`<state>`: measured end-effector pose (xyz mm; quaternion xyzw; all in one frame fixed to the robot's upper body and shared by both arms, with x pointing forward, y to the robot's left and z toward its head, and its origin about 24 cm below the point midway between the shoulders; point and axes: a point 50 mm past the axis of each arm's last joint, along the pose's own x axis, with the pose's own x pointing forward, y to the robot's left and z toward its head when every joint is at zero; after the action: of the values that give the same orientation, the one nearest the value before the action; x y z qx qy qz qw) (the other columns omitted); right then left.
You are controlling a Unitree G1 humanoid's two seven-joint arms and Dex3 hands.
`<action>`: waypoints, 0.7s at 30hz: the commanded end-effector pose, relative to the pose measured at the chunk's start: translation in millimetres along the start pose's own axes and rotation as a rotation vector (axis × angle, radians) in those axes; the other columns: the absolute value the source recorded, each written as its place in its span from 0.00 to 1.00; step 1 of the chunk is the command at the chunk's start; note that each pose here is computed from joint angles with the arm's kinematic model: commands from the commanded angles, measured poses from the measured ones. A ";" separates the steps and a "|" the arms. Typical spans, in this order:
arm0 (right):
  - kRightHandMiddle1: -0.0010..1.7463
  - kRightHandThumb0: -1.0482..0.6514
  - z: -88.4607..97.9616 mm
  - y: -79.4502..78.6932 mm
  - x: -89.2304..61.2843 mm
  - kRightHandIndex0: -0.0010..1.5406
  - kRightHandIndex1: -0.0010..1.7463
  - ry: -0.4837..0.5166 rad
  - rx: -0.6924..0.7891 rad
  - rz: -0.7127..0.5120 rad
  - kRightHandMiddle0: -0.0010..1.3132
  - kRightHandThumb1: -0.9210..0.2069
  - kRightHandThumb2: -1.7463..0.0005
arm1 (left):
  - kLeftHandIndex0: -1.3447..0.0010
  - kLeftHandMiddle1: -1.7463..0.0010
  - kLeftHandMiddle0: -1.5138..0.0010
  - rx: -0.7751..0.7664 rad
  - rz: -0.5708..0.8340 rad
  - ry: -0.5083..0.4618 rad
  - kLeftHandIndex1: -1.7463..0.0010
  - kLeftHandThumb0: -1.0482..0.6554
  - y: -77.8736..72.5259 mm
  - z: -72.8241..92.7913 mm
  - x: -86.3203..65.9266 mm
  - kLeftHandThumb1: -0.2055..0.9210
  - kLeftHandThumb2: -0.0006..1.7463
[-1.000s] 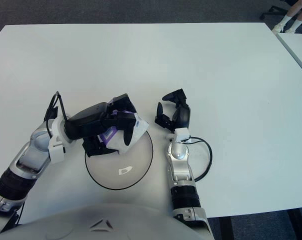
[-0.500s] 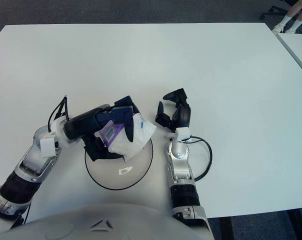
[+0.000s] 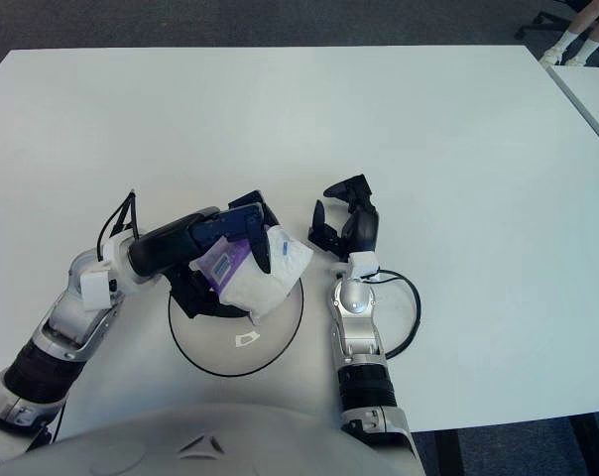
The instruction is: Put the tissue paper into the plate.
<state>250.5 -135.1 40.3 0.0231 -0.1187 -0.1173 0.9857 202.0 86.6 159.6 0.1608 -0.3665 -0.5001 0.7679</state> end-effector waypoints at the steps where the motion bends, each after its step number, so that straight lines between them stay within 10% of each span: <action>1: 1.00 0.37 -49.0 -15.5 -36.1 0.44 0.86 0.264 -0.074 -0.018 0.34 0.35 0.39 | 0.89 0.02 0.83 -0.004 0.001 -0.007 0.00 0.61 0.1 0.1 -2.1 0.86 0.44; 21: 1.00 0.37 -48.9 -16.9 -36.3 0.44 0.86 0.263 -0.074 -0.018 0.34 0.35 0.39 | 0.89 0.02 0.83 -0.005 0.001 -0.009 0.00 0.61 -0.8 0.2 -1.1 0.86 0.44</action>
<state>250.7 -135.6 40.3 0.0229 -0.1188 -0.1166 0.9858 202.0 86.0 159.8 0.1585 -0.3680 -0.4998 0.7679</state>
